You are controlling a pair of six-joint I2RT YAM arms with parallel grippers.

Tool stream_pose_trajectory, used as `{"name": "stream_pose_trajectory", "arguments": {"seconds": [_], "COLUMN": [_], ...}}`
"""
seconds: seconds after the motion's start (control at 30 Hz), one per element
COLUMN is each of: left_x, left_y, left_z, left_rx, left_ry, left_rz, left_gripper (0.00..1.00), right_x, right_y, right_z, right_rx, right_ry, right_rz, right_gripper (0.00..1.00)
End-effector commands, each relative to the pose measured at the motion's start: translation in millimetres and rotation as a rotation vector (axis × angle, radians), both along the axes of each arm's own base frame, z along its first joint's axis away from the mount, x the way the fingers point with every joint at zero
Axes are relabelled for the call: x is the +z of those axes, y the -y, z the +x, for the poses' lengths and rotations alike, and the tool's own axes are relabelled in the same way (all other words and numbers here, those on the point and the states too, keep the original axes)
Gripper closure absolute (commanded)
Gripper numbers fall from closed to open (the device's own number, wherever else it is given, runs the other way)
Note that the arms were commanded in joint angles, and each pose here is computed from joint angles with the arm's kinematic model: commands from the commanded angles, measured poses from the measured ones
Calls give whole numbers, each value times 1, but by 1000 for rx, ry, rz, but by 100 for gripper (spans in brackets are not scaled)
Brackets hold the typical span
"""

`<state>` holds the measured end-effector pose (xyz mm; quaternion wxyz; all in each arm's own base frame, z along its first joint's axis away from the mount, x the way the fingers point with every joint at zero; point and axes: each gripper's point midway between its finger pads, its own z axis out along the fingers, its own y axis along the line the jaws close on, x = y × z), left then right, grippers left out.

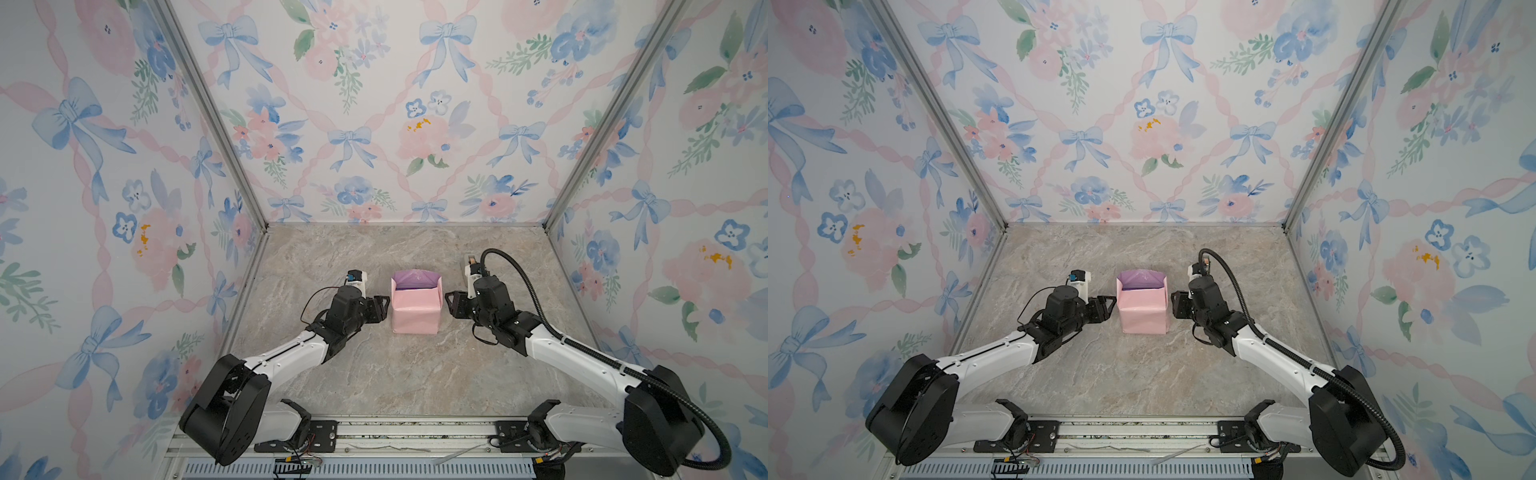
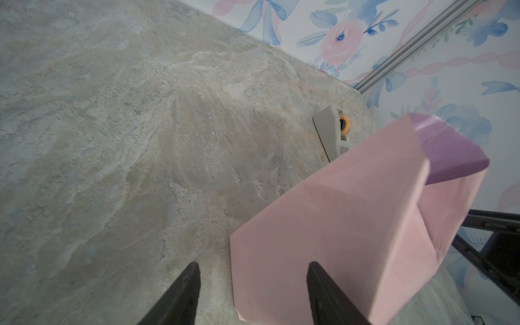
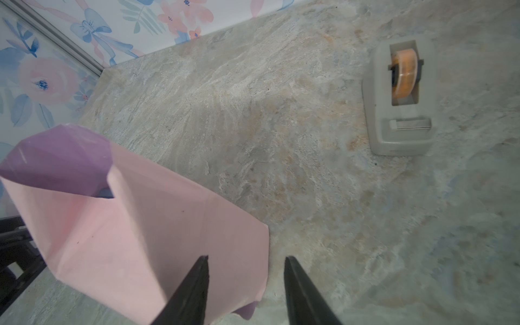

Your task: Wrap the gift box in paper

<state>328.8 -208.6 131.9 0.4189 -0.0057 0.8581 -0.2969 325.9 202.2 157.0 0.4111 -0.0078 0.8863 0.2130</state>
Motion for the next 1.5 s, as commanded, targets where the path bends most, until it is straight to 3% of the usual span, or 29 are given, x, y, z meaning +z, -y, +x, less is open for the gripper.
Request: {"name": "stream_pose_trajectory", "arguments": {"seconds": [0.0,0.73,1.47], "left_x": [8,21,19], "left_y": [9,20,33], "left_z": [1,-1,3], "left_rx": [-21,-53,-98], "left_ry": [19,60,75], "left_rz": [-33,-43,-2], "left_gripper": [37,39,39], "right_x": [11,6,-19], "right_y": [-14,-41,-48], "right_z": [3,0,-14], "right_rx": [35,118,197], "right_ry": [32,30,-53], "right_rz": [1,-10,-39], "right_gripper": [54,52,47]}}
